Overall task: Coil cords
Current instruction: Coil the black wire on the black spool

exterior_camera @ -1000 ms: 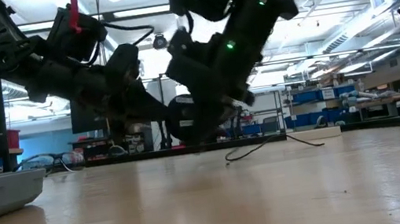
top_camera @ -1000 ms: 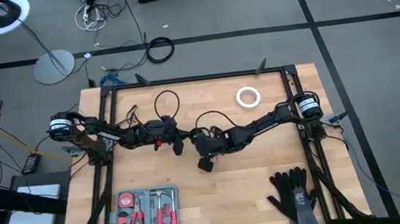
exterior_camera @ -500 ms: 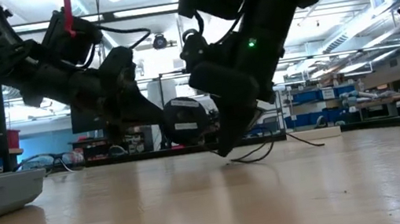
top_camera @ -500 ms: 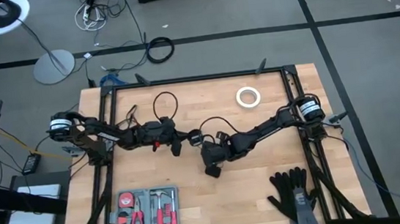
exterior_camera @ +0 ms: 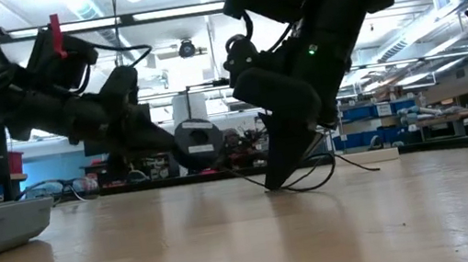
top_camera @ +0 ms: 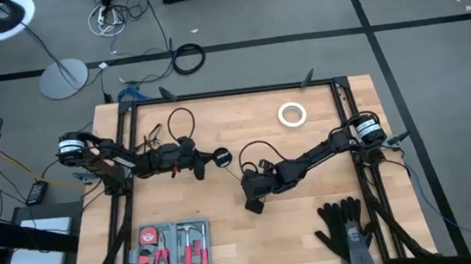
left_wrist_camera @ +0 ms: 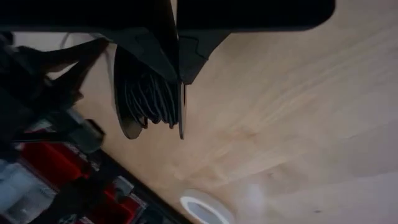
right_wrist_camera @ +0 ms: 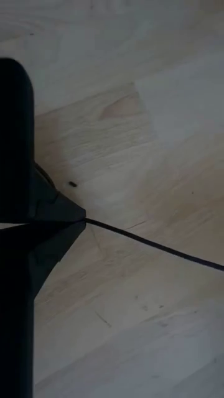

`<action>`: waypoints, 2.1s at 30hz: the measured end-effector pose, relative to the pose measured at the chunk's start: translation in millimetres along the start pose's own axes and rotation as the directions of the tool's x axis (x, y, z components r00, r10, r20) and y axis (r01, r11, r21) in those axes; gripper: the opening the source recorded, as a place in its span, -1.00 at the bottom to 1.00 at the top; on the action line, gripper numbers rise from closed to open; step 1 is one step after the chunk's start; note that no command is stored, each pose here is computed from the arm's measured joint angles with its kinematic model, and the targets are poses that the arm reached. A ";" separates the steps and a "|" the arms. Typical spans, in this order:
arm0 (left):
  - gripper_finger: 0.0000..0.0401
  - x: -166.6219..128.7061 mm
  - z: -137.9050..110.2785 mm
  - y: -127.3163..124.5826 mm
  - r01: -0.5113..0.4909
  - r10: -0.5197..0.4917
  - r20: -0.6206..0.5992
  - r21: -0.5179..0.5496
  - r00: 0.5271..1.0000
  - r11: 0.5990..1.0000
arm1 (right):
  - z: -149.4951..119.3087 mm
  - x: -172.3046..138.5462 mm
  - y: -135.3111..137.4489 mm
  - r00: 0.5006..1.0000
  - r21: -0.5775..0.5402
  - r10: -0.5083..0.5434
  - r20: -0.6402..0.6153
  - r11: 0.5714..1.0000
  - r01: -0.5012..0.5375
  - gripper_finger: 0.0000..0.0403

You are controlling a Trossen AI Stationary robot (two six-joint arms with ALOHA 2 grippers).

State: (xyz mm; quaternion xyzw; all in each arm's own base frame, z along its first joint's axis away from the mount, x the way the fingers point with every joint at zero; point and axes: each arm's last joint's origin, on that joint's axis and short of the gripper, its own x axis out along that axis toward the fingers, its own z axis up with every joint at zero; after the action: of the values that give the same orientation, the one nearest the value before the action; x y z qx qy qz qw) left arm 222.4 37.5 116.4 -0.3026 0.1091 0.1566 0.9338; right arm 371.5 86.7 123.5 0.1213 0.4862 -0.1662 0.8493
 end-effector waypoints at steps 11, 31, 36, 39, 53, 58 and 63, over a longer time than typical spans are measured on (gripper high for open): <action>-1.00 -3.7 -4.5 3.7 -0.013 0.014 -0.016 0.001 1.000 1.000 | -0.7 1.3 0.8 0.998 -0.025 -0.043 0.046 0.999 0.044 -0.91; -1.00 -3.8 -5.0 4.0 -0.015 0.015 -0.024 0.003 1.000 1.000 | -2.3 -10.6 0.8 0.997 -0.018 -0.060 0.040 0.998 0.061 -0.61; -1.00 -3.8 -5.5 4.3 -0.017 0.017 -0.029 0.004 0.999 1.000 | -3.4 -16.7 0.9 0.997 -0.038 -0.065 0.029 0.997 0.066 -0.57; -1.00 -3.8 -5.8 4.5 -0.017 0.017 -0.033 0.005 0.999 1.000 | 0.2 -25.2 0.4 0.998 -0.045 -0.053 0.046 0.997 0.055 -0.57; -1.00 -3.8 -5.7 4.0 -0.009 0.010 -0.035 0.004 0.999 1.000 | 18.2 -45.9 -7.2 0.992 -0.203 -0.018 0.125 0.978 0.043 -0.57; -1.00 -3.8 -5.8 4.0 -0.008 0.008 -0.037 0.003 0.999 1.000 | 20.6 -55.1 -27.1 0.995 -0.227 -0.085 0.057 0.969 0.096 -0.58; -1.00 -3.8 -6.2 3.7 0.004 -0.004 -0.047 0.003 0.999 1.000 | 21.9 -85.4 -52.9 0.984 -0.227 -0.177 0.000 0.959 0.173 -0.58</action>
State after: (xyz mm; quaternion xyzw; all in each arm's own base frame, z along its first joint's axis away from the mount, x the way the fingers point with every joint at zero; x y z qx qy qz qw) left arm 216.9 35.8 110.7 -0.3051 0.1305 0.1475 0.9317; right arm 327.2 44.2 206.0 -0.0178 0.5192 -0.1830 0.8346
